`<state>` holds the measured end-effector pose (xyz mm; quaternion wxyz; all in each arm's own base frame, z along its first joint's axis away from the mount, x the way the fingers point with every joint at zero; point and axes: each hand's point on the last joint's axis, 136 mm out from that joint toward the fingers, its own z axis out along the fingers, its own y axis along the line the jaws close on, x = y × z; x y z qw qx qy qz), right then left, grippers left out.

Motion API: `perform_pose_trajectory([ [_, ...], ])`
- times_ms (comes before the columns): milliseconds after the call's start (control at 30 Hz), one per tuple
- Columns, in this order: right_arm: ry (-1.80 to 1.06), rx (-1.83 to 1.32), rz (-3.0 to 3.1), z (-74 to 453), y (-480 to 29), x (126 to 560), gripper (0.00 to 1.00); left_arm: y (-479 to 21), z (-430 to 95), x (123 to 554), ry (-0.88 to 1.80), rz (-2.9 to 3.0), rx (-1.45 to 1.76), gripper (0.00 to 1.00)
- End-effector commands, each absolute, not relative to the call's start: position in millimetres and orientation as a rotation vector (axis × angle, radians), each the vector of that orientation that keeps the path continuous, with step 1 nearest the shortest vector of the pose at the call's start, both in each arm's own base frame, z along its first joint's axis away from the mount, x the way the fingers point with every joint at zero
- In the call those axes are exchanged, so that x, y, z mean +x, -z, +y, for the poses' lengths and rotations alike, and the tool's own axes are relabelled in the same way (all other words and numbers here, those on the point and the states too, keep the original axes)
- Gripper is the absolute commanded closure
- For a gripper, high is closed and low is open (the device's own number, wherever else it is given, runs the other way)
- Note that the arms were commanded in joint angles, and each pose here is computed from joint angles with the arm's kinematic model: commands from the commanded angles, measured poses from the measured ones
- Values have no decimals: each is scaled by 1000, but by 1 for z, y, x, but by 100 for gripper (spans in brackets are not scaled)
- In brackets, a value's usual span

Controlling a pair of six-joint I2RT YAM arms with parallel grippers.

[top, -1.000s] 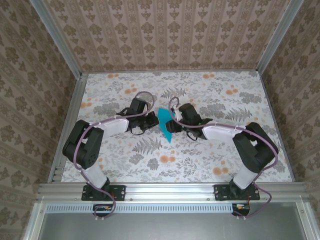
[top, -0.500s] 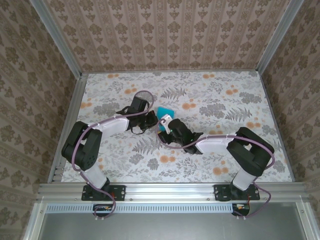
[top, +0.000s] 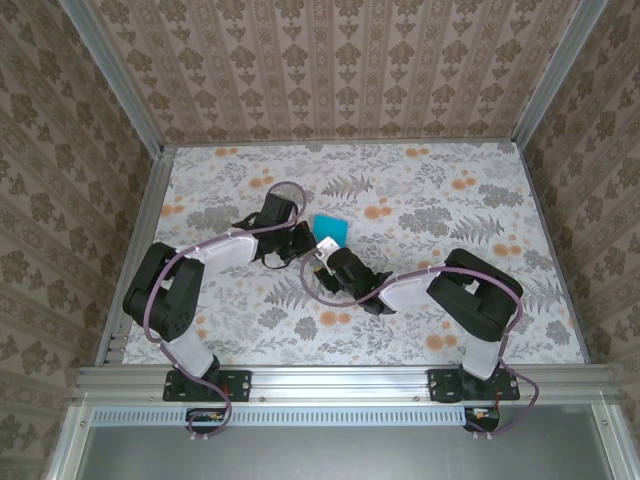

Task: Fold a paper plane with a square sheet of paper (pick it up from the middle)
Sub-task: Fold the wing for the fifth time at the center of the table.

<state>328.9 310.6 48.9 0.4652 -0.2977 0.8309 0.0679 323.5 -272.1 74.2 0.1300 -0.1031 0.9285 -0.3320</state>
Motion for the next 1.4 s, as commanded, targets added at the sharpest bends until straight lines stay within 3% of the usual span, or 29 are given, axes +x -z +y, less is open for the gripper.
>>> perform_pose_trajectory([
  [0,-157,-683,1990,316,-61,343,56,-92,-275,327,985,2663,-309,97],
  [500,-251,-665,2044,317,-55,345,86,-98,-264,329,986,2647,-330,94],
  [667,-351,-627,2054,319,-64,345,94,-101,-256,331,983,2635,-344,83],
  [833,-544,-577,2095,323,-73,343,99,-107,-243,334,969,2602,-351,58],
  [1033,-825,-460,2138,325,-80,343,100,-115,-232,334,936,2541,-321,39],
  [1367,-1147,-254,2153,325,-89,349,100,-109,-244,333,1017,2493,-226,37],
])
